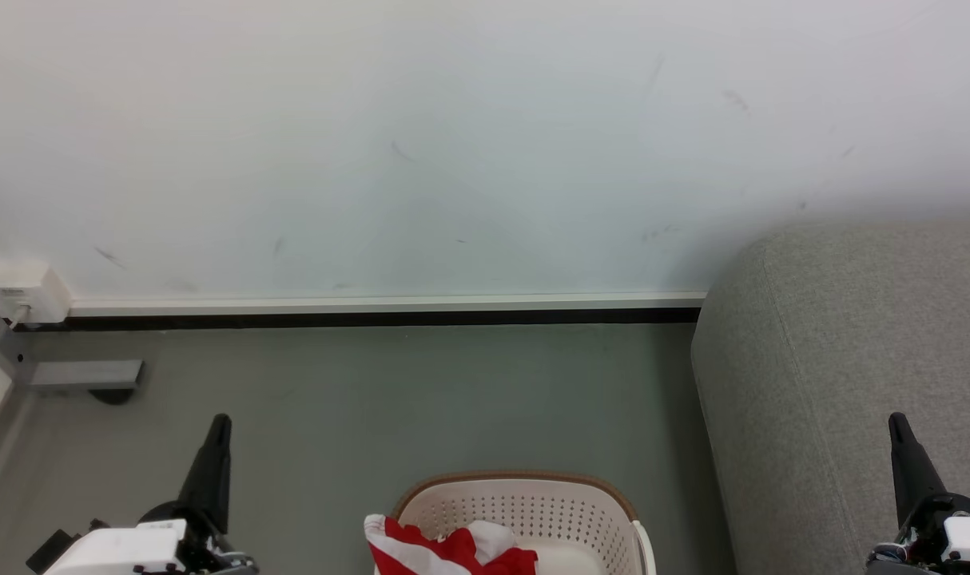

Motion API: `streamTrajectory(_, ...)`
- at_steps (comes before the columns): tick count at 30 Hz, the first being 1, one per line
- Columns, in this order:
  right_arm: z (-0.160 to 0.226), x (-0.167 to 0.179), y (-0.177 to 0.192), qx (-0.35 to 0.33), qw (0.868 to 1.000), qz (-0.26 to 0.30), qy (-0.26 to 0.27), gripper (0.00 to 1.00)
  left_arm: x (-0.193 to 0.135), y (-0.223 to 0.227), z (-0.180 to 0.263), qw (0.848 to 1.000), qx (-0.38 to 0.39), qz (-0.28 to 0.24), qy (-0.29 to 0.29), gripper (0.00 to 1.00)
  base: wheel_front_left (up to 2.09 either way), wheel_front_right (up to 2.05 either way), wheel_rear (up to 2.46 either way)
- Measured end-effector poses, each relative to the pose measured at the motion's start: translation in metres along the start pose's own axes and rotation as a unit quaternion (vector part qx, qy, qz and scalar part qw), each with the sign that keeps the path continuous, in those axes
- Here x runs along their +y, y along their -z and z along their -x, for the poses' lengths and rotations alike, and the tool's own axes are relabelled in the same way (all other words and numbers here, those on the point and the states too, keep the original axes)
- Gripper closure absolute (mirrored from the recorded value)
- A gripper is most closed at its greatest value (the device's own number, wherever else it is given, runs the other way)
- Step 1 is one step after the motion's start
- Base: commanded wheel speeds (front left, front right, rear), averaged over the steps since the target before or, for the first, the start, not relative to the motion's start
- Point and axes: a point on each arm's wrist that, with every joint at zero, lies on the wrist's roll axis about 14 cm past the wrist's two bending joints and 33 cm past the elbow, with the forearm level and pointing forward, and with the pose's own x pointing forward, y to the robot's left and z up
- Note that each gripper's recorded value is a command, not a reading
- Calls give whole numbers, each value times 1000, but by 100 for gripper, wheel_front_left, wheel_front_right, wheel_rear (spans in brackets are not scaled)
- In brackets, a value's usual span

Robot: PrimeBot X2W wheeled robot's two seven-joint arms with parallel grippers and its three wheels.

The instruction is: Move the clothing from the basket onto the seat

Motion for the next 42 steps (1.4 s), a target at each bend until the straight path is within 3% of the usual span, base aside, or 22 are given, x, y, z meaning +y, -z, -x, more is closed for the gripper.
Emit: streamTrajectory(42,0,0,0,0,1000,0,0,100,0,0,0,1000,0,0,0,100,0,0,0)
